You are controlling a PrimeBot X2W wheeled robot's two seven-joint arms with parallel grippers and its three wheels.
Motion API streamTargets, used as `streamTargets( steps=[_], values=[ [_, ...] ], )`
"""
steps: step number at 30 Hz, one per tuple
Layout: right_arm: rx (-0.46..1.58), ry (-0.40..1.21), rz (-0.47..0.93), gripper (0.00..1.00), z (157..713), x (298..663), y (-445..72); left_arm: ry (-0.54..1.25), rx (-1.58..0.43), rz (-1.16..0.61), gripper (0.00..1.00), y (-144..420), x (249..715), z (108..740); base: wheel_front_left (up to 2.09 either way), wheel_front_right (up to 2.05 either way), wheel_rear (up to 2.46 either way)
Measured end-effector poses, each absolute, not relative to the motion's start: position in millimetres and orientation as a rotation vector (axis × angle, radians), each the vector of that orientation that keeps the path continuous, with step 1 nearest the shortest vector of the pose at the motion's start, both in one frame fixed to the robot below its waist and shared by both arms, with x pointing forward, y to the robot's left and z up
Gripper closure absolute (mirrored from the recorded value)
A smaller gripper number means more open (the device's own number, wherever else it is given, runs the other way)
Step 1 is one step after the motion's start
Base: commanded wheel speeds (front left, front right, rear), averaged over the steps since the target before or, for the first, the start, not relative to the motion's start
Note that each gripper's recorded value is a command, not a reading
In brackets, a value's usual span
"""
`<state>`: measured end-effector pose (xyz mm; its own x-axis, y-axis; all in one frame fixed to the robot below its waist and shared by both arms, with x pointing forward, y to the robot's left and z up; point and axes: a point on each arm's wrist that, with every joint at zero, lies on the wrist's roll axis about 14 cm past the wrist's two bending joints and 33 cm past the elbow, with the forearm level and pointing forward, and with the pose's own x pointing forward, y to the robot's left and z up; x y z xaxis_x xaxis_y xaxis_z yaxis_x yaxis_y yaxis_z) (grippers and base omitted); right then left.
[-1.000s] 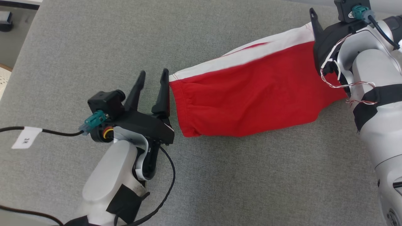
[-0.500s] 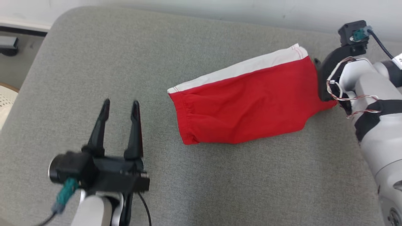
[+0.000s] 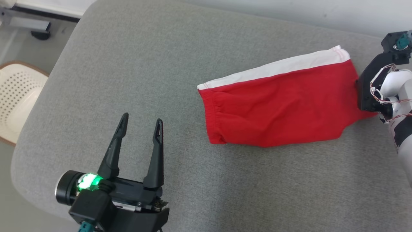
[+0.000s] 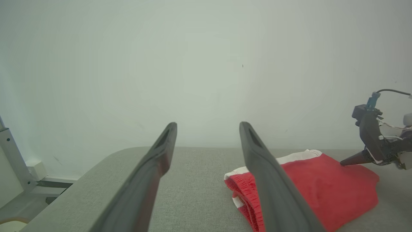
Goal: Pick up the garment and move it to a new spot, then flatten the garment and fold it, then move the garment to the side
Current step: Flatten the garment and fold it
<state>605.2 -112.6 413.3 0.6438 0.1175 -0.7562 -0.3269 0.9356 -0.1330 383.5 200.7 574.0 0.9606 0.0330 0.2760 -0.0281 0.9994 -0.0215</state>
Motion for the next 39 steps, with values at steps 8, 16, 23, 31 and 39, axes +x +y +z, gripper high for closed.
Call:
streamTargets(
  steps=[8, 16, 23, 31, 39],
  values=[
    [-0.24, 0.937, 0.296, 0.0, 378.3, 602.1, -91.0, -0.207, -0.012, 0.046, 0.0, 207.8, 380.9, 552.0, 0.0, 0.0, 0.0],
    [-0.255, 0.959, 0.308, 0.73, 377.8, 599.3, -83.9, -0.076, -0.062, 0.067, 0.0, 215.5, 370.9, 510.0, 0.0, 0.0, 0.0],
    [-0.264, 0.955, 0.3, 1.0, 379.7, 596.5, -90.0, -0.056, -0.081, 0.066, 0.0, 214.8, 366.5, 503.7, 0.0, 0.0, 0.0],
    [-0.236, 0.914, 0.254, 1.0, 384.8, 592.9, -109.9, -0.044, -0.101, 0.062, 0.0, 211.9, 362.0, 499.3, 0.0, 0.0, 0.0],
    [-0.229, 0.849, 0.227, 1.0, 389.0, 569.0, -129.0, -0.06, -0.107, 0.043, 0.0, 207.8, 355.9, 504.0, 0.0, 0.0, 0.0]
  ],
)
